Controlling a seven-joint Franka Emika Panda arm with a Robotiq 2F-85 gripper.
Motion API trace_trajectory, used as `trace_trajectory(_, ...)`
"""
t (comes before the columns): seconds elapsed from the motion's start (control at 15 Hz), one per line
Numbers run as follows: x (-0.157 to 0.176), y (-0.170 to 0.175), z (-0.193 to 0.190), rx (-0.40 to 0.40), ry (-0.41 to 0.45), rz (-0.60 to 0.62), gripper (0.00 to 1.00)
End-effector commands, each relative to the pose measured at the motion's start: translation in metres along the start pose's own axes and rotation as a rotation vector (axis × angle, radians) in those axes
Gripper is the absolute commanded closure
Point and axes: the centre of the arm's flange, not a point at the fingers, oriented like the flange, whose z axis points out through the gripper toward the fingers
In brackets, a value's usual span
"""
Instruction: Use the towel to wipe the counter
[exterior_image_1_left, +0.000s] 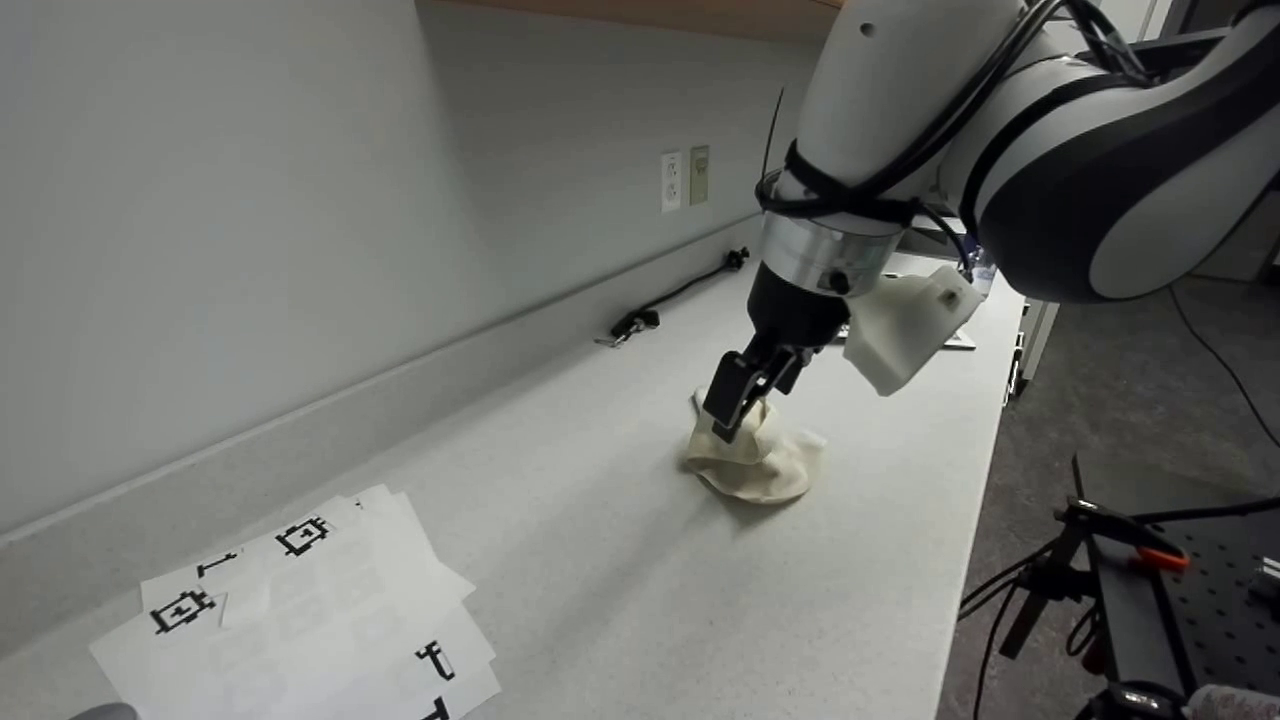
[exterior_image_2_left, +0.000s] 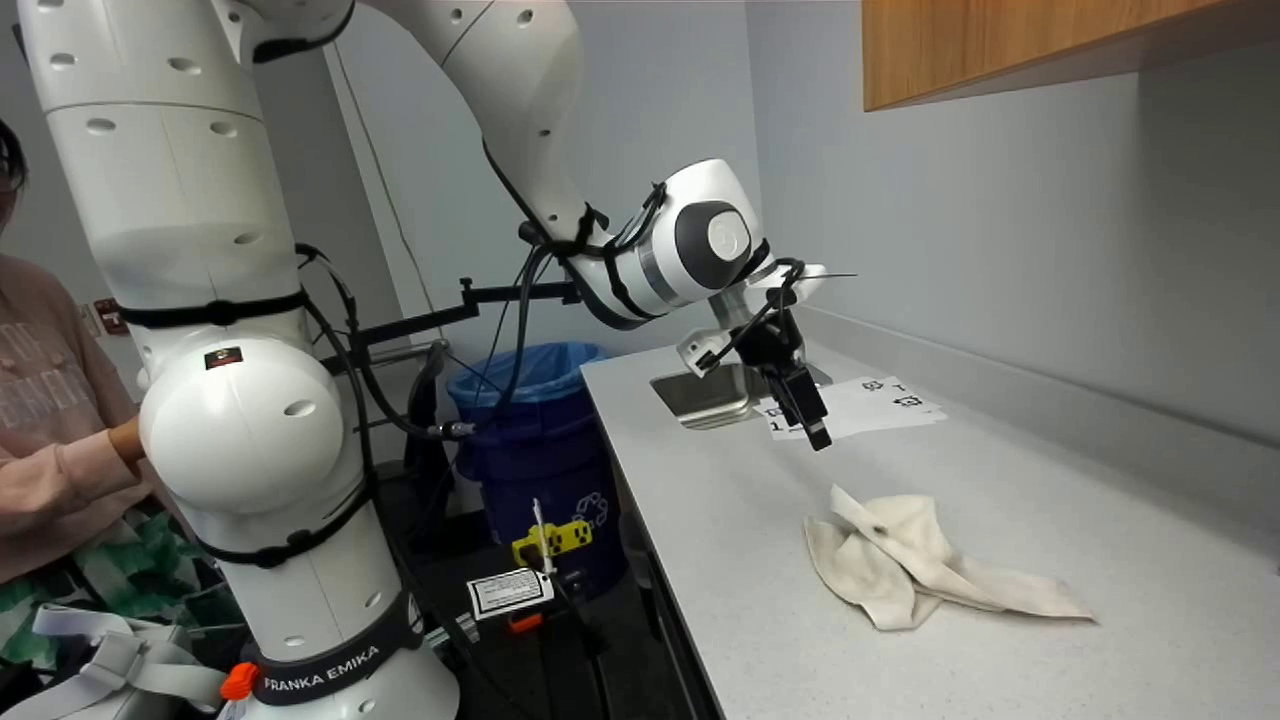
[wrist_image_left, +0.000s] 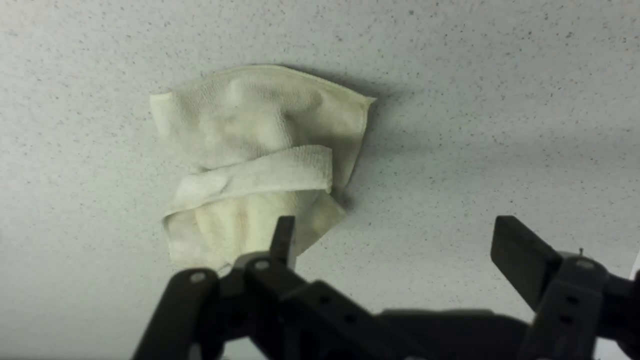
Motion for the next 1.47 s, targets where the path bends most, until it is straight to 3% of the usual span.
trace_trajectory(0.0,0.003,0.006,0.003,-0.006,-0.005,-0.002,0.00)
trace_trajectory(0.73,0.033,0.069,0.052,-0.053,0.007,-0.012,0.00)
trace_trajectory(1.4,0.048,0.059,0.108,-0.065,0.004,-0.050,0.00)
